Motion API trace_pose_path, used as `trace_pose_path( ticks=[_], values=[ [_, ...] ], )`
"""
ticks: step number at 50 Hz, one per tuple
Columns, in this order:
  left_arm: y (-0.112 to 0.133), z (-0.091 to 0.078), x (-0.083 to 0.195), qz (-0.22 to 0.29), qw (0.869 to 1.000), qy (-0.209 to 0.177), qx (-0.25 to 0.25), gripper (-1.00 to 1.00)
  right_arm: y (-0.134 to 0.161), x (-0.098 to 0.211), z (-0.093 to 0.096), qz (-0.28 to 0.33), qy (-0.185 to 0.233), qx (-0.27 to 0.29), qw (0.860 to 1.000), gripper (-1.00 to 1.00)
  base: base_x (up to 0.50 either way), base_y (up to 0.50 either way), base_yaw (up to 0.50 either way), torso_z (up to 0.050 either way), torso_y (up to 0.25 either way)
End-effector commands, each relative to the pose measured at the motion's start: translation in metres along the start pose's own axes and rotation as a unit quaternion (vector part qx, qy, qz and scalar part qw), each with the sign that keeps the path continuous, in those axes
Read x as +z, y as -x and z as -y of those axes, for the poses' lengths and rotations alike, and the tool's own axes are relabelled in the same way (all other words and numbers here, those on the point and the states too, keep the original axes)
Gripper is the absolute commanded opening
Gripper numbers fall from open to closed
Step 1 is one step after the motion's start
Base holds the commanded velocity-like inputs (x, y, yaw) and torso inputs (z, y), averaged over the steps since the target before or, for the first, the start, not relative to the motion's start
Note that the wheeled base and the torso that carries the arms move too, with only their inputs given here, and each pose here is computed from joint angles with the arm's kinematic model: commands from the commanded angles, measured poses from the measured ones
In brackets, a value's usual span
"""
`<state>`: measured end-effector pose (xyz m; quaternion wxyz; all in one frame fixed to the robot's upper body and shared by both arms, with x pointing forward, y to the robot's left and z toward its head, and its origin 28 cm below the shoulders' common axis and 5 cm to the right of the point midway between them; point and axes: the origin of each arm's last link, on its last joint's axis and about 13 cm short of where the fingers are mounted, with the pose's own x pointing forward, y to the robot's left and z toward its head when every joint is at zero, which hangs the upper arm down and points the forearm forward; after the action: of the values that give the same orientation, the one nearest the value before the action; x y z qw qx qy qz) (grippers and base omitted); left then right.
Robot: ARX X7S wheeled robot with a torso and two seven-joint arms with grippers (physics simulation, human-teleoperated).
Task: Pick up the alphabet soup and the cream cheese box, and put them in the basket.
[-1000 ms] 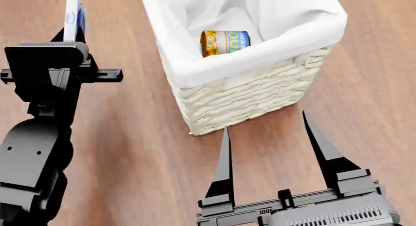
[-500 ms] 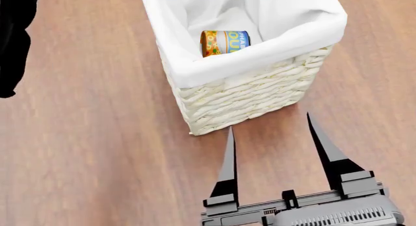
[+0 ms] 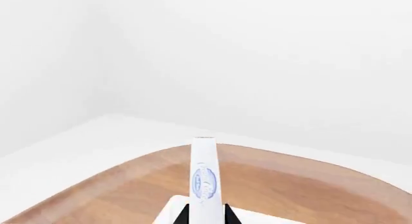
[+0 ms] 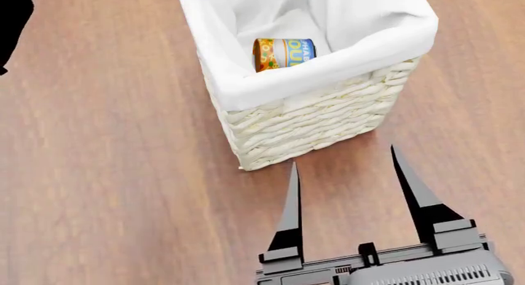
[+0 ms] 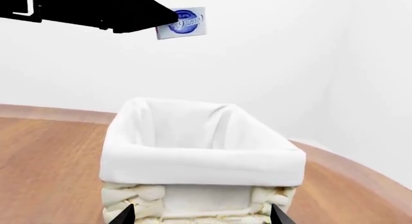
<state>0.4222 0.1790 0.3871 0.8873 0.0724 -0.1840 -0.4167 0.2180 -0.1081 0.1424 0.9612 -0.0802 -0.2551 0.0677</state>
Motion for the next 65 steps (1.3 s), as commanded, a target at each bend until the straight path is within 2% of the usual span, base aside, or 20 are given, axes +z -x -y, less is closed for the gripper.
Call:
trace_pose_path(
  ticks=[1,8,25,43,56,57,65],
  values=[
    [-0.005,0.009,-0.005,-0.019,0.996,0.031,-0.081,-1.0,0.002,0.0,-0.001,-0.002,-0.006,0.0,1.0,1.0,0.0,0.0,0.0,0.0,0.0],
    [-0.006,0.014,-0.017,-0.037,0.993,0.027,-0.107,-1.0,0.002,0.002,0.0,-0.003,-0.007,-0.001,1.0,1.0,0.0,0.0,0.0,0.0,0.001],
    [-0.004,0.015,-0.052,-0.083,0.991,0.039,-0.1,-1.0,0.003,0.001,0.0,-0.006,-0.012,0.0,1.0,1.0,0.0,0.0,0.0,0.0,0.001],
    [-0.003,0.017,-0.064,-0.107,0.989,0.034,-0.091,-1.0,0.004,0.002,0.001,-0.006,-0.012,-0.003,1.0,1.0,0.0,0.0,0.0,0.0,0.001],
    [-0.004,0.017,-0.06,-0.1,0.991,0.03,-0.082,-1.0,0.006,0.003,0.001,-0.007,-0.012,-0.003,1.0,1.0,0.0,0.0,0.0,0.002,0.001],
    [-0.004,0.016,-0.059,-0.1,0.992,0.03,-0.076,1.0,0.006,0.003,0.001,-0.007,-0.013,-0.003,1.0,1.0,0.0,0.0,0.0,0.0,0.0],
    [-0.004,0.017,-0.06,-0.098,0.992,0.033,-0.079,1.0,0.006,0.003,0.001,-0.007,-0.015,-0.002,1.0,1.0,0.0,0.0,0.0,0.0,0.0]
  ],
)
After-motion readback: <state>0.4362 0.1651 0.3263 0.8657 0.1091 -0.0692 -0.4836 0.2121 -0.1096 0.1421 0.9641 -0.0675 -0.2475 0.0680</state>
